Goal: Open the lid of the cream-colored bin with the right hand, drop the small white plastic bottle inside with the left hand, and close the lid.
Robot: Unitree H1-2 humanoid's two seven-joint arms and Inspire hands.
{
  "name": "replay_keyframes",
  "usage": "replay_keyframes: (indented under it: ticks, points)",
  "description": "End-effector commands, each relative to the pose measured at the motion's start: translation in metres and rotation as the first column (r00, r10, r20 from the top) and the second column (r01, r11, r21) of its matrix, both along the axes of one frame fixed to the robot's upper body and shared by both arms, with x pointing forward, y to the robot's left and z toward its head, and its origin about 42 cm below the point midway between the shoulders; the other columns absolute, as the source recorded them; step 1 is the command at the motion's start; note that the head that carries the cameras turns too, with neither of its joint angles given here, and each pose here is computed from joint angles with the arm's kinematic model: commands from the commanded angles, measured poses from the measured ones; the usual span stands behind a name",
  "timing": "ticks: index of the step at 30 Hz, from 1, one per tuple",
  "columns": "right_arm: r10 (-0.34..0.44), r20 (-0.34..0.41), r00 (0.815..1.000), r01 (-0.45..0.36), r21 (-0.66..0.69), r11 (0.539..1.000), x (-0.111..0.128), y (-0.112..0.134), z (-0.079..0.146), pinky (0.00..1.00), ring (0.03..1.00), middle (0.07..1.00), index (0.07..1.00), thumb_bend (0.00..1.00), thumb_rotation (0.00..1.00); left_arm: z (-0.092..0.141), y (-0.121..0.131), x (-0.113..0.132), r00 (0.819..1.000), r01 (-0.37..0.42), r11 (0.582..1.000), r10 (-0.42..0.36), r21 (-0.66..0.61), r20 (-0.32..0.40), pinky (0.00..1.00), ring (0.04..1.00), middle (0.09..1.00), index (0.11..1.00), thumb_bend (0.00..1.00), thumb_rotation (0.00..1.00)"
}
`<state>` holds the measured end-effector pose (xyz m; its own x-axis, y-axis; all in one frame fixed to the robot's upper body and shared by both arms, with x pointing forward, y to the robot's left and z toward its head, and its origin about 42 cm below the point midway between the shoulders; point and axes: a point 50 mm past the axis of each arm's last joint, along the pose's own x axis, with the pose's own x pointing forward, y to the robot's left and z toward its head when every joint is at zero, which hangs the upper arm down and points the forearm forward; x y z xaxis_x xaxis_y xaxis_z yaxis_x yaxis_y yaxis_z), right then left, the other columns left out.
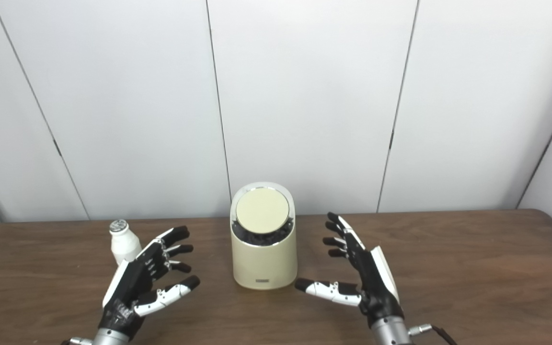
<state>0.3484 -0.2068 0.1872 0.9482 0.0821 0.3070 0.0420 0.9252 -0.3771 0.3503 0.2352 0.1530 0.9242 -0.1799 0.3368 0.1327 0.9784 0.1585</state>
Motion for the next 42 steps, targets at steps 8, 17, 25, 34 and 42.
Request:
replay_keyframes:
  ticks: [8,17,25,34,42]
  points:
    - [-0.006,0.122,0.992,0.012,-0.045,0.999,0.027,0.023,0.068,0.73,0.851,0.886,0.917,0.80,0.32,0.019,-0.002,0.009,0.996,0.015,1.000,-0.015,0.003,0.089,0.60,0.785,0.874,0.865,0.69,0.15]
    - [-0.057,0.081,0.995,0.067,-0.131,0.989,0.052,0.037,0.105,0.76,0.883,0.931,0.939,0.85,0.41,0.018,-0.005,0.009,0.996,0.011,1.000,-0.011,0.002,0.094,0.59,0.766,0.857,0.852,0.69,0.13]
    - [-0.085,0.088,0.993,0.101,-0.206,0.973,0.072,0.050,0.125,0.71,0.885,0.963,0.940,0.91,0.44,0.018,-0.007,0.008,0.995,0.017,1.000,-0.018,0.005,0.098,0.58,0.766,0.858,0.852,0.68,0.13]
    - [-0.105,0.094,0.990,0.127,-0.276,0.953,0.092,0.065,0.133,0.69,0.877,0.954,0.926,0.95,0.44,0.020,-0.009,0.007,0.995,0.024,1.000,-0.024,-0.001,0.096,0.59,0.773,0.863,0.855,0.68,0.11]
    - [-0.102,0.086,0.991,0.125,-0.324,0.938,0.099,0.071,0.132,0.75,0.911,0.961,0.924,0.96,0.38,0.022,-0.013,0.006,0.995,0.022,1.000,-0.022,0.000,0.098,0.60,0.773,0.862,0.853,0.68,0.10]
